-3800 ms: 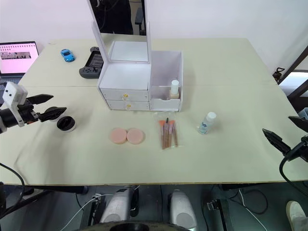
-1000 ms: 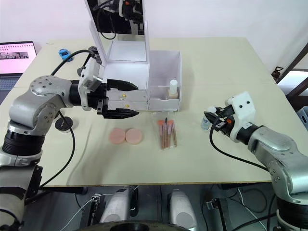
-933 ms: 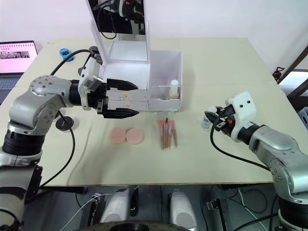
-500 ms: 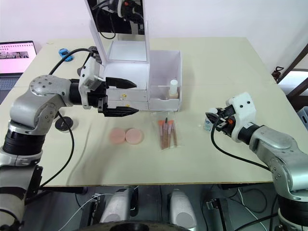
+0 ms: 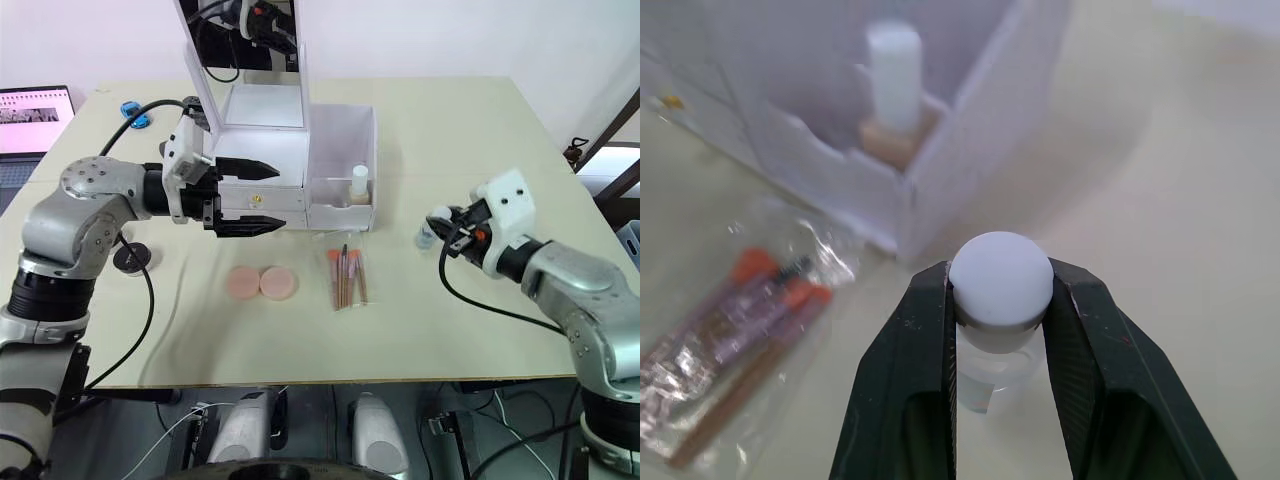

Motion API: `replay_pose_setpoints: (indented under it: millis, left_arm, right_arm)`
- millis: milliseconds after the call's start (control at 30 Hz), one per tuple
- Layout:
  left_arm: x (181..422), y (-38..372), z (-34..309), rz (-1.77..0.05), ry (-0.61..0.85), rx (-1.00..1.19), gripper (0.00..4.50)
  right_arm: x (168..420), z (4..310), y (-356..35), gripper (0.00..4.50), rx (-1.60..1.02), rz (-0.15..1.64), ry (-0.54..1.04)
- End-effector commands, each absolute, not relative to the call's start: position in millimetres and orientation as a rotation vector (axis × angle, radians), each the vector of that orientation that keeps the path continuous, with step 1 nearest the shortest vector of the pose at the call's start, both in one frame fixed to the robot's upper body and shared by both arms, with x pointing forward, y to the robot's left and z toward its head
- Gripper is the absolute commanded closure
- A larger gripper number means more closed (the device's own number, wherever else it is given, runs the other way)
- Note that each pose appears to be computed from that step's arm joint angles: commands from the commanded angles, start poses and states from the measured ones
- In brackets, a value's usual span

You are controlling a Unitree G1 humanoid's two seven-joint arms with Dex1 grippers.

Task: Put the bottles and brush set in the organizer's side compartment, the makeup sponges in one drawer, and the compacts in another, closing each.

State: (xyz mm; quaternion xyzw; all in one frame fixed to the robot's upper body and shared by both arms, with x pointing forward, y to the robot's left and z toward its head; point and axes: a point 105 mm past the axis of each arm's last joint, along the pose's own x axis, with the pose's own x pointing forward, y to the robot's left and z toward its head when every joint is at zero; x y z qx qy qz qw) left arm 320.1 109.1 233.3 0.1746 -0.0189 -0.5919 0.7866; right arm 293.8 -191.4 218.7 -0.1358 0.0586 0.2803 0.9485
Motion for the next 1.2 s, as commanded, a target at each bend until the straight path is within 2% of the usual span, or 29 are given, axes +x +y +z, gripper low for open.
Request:
replay_pose_setpoints:
  millis: [33,133,233,333,500,833,1000,1200]
  left_arm:
    - [324,128,244,-1.182,-0.088,0.377,0.0]
    - [328,144,240,-1.092,-0.095,0.381,0.0]
    - [332,157,240,-1.007,-0.126,0.364,0.0]
    - [330,171,236,-0.921,-0.14,0.339,0.0]
    - [321,179,230,-0.868,-0.132,0.34,0.0]
    - [307,185,230,-0.799,-0.133,0.338,0.0]
    - [300,185,228,-0.788,-0.127,0.332,0.0]
    - [300,189,230,-0.77,-0.126,0.338,0.0]
  right_arm:
    - [286,257,-163,3.79,-0.328,0.682,0.024]
    - [292,293,-141,3.79,-0.394,0.732,-0.038]
    - [297,308,-126,3.79,-0.365,0.812,0.002]
    - [316,322,-106,3.79,-0.322,0.897,0.032]
    - [344,310,-90,3.79,-0.334,0.917,0.081]
    - [398,283,-91,3.79,-0.329,0.838,0.126]
    - [404,271,-84,3.79,-0.306,0.867,0.153]
    - [399,284,-75,3.79,-0.306,0.911,0.125]
